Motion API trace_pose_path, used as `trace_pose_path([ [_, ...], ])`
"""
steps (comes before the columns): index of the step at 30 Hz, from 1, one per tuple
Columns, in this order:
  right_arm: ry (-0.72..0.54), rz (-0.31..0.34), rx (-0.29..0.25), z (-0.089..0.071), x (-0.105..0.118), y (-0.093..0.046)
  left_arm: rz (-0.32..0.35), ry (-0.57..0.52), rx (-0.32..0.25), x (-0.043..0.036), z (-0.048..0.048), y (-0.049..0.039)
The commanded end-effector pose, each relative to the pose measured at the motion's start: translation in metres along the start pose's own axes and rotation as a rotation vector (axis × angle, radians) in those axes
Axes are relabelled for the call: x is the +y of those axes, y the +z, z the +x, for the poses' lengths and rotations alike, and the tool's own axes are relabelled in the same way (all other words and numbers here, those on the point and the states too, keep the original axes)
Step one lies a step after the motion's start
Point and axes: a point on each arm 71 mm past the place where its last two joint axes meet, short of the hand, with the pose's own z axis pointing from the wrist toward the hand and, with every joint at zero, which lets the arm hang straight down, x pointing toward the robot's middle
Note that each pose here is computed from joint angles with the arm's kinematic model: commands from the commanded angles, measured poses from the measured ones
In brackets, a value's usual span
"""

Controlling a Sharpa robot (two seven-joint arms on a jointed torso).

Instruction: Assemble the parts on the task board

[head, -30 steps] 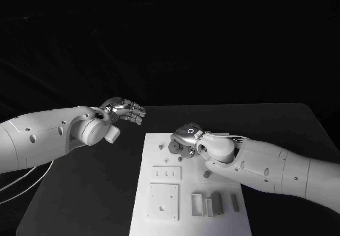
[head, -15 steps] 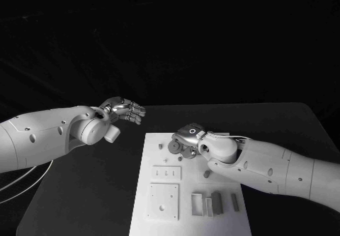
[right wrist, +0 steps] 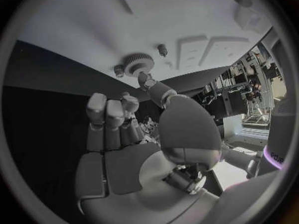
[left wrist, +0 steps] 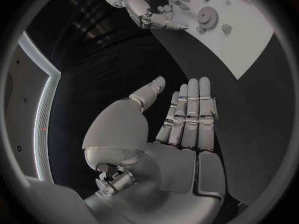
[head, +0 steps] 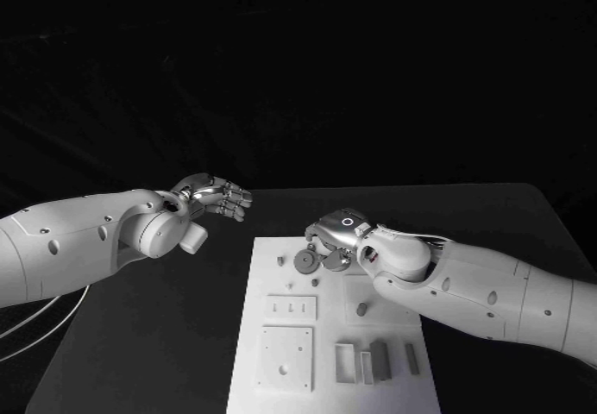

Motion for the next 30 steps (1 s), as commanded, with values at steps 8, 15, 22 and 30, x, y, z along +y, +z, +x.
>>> trace_pose_path([
  [8,0.068,-0.002,0.072,0.007,0.001,0.009,0.009,0.002,-0.004,-0.0019,0.0008,0.0006],
  [15,0.071,-0.008,0.106,0.011,0.004,0.016,0.009,0.002,-0.001,-0.0024,0.0019,0.0014],
  [22,0.062,-0.010,0.146,0.016,0.005,0.018,0.009,0.002,-0.003,-0.0022,0.0012,0.0011],
  [30,0.057,-0.015,0.171,0.021,0.006,0.019,0.009,0.002,-0.001,-0.0024,0.0020,0.0012],
])
